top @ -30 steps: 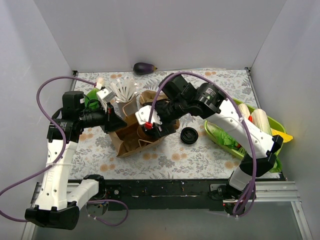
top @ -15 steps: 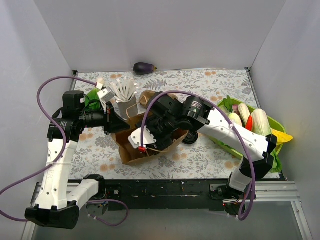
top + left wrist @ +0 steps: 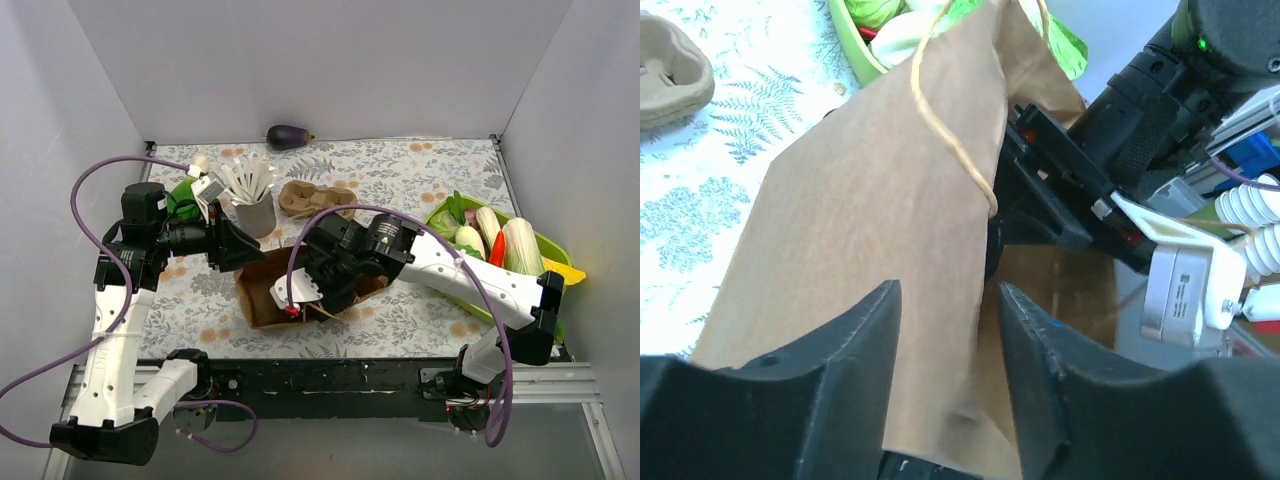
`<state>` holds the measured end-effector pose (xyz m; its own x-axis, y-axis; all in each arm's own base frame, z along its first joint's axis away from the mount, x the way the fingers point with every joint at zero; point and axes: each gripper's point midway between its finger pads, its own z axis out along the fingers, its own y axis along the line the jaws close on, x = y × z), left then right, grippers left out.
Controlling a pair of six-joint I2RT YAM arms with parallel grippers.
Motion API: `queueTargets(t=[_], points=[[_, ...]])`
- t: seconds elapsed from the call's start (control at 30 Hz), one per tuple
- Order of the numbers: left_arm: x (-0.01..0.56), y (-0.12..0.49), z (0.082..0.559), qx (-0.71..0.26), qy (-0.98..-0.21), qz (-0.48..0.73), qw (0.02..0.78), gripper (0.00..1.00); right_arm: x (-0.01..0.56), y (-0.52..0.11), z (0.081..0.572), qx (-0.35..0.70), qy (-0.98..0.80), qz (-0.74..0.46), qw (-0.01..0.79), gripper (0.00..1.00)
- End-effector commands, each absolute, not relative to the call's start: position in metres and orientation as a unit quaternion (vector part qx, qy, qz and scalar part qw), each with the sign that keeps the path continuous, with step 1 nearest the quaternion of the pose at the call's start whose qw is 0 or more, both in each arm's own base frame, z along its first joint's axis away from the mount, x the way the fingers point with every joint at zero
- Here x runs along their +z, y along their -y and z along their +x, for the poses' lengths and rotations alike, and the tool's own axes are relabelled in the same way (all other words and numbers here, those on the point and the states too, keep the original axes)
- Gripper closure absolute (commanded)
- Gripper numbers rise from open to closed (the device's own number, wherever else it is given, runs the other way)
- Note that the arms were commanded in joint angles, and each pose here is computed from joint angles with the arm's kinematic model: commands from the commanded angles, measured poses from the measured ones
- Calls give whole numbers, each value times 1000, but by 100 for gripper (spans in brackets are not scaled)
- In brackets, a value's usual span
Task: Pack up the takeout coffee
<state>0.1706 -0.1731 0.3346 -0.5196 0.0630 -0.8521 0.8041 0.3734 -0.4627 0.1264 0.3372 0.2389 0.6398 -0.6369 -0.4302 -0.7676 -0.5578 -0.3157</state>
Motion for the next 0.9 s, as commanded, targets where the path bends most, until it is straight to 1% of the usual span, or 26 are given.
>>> queueTargets(t=[0.0,0.13,0.27,0.47,0.53,0.57,0.6,0.63,0.7,0.87], points=[[345,174,174,-470,-716,309,414,50,257,-335,126,146,-432,-837,302,99],[343,174,182,-466,-720,305,414,45,267,-341,132,144,-441,-825,323,99],[340,175,184,-470,-721,303,409,45,271,-343,146,140,-473,-800,341,99],[341,175,183,-472,-723,297,407,45,240,-328,158,124,-532,-781,303,99],[344,175,183,-472,-723,295,409,44,238,-320,155,126,-534,-779,304,99],[345,174,184,-469,-724,294,412,44,227,-314,152,124,-535,-782,294,99],[349,173,184,-462,-723,295,421,43,227,-311,152,121,-533,-782,301,99],[351,172,184,-457,-722,295,428,43,234,-310,154,117,-521,-781,324,99],[358,171,185,-450,-718,295,441,41,225,-303,154,107,-509,-790,325,99],[376,169,196,-432,-710,287,477,38,230,-303,157,85,-444,-811,373,99]])
